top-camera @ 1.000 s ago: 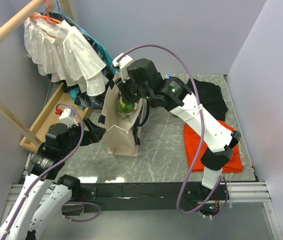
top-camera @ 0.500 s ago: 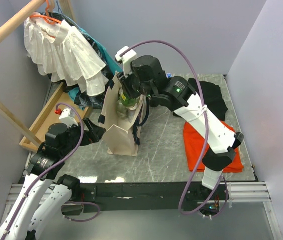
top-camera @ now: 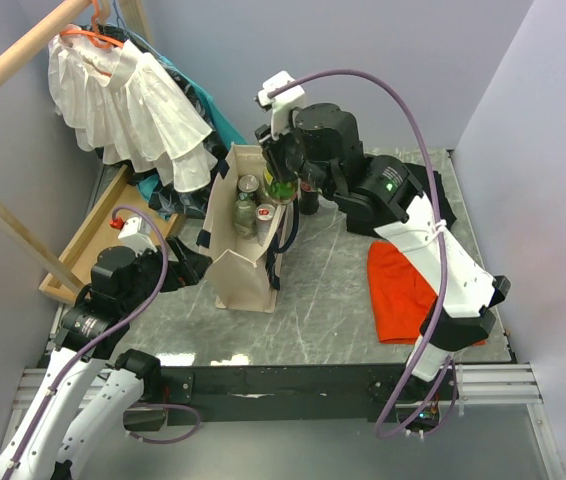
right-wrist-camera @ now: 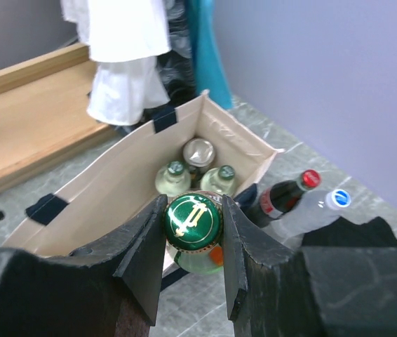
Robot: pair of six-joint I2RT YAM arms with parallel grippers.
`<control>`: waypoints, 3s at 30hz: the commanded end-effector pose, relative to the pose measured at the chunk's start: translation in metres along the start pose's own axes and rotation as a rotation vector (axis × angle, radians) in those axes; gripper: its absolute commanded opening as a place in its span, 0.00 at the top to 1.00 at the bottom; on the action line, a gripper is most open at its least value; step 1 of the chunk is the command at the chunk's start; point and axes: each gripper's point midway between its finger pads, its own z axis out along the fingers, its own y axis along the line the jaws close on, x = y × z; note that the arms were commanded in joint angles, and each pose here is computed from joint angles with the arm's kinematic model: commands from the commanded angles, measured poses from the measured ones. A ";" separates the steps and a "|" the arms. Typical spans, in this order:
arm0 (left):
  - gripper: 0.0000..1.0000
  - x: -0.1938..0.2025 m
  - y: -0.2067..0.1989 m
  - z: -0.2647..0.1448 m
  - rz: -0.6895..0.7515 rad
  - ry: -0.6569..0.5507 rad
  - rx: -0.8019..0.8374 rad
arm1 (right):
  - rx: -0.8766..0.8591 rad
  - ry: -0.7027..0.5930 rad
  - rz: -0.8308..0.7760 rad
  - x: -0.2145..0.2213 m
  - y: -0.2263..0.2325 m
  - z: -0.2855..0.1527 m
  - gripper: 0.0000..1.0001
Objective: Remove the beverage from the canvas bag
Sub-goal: Take out the drink from the canvas bag, then place the drink at the center of the board.
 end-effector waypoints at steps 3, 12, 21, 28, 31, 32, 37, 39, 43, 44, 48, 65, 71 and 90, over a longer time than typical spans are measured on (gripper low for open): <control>0.04 0.001 0.002 0.002 0.006 0.000 -0.007 | 0.158 -0.251 0.087 -0.066 -0.046 -0.034 1.00; 0.04 0.002 0.002 0.004 0.008 0.010 -0.007 | 0.267 -0.216 0.139 -0.046 -0.092 -0.029 1.00; 0.04 0.001 0.002 0.003 0.006 0.000 -0.007 | 0.356 -0.194 0.209 -0.012 -0.138 -0.025 1.00; 0.04 0.002 0.004 0.004 0.002 0.008 -0.015 | 0.403 -0.138 0.238 0.026 -0.160 -0.004 1.00; 0.04 0.001 0.004 0.003 0.002 -0.002 -0.015 | 0.420 -0.118 0.243 0.041 -0.168 0.007 1.00; 0.04 0.000 0.004 0.003 0.003 -0.004 -0.016 | 0.428 -0.121 0.278 0.045 -0.173 0.010 1.00; 0.04 -0.001 0.004 0.001 0.002 -0.013 -0.017 | 0.428 -0.111 0.324 0.068 -0.183 0.027 1.00; 0.04 -0.001 0.003 0.001 0.003 -0.010 -0.013 | 0.427 -0.114 0.338 0.073 -0.187 0.031 1.00; 0.04 -0.001 0.002 0.000 0.002 -0.016 -0.009 | 0.439 -0.118 0.344 0.085 -0.193 0.037 1.00; 0.04 -0.001 0.003 0.000 0.004 -0.016 -0.011 | 0.439 -0.121 0.353 0.087 -0.193 0.038 1.00; 0.04 -0.001 0.003 0.000 0.002 -0.016 -0.014 | 0.437 -0.118 0.376 0.105 -0.197 0.051 1.00; 0.04 -0.002 0.004 0.001 0.002 -0.017 -0.016 | 0.471 -0.086 0.398 0.159 -0.207 0.087 1.00; 0.04 -0.002 0.005 0.000 -0.001 -0.020 -0.023 | 0.462 -0.035 0.409 0.181 -0.204 0.107 1.00; 0.04 -0.002 0.007 0.002 -0.005 -0.016 -0.037 | 0.503 -0.038 0.424 0.210 -0.209 0.132 1.00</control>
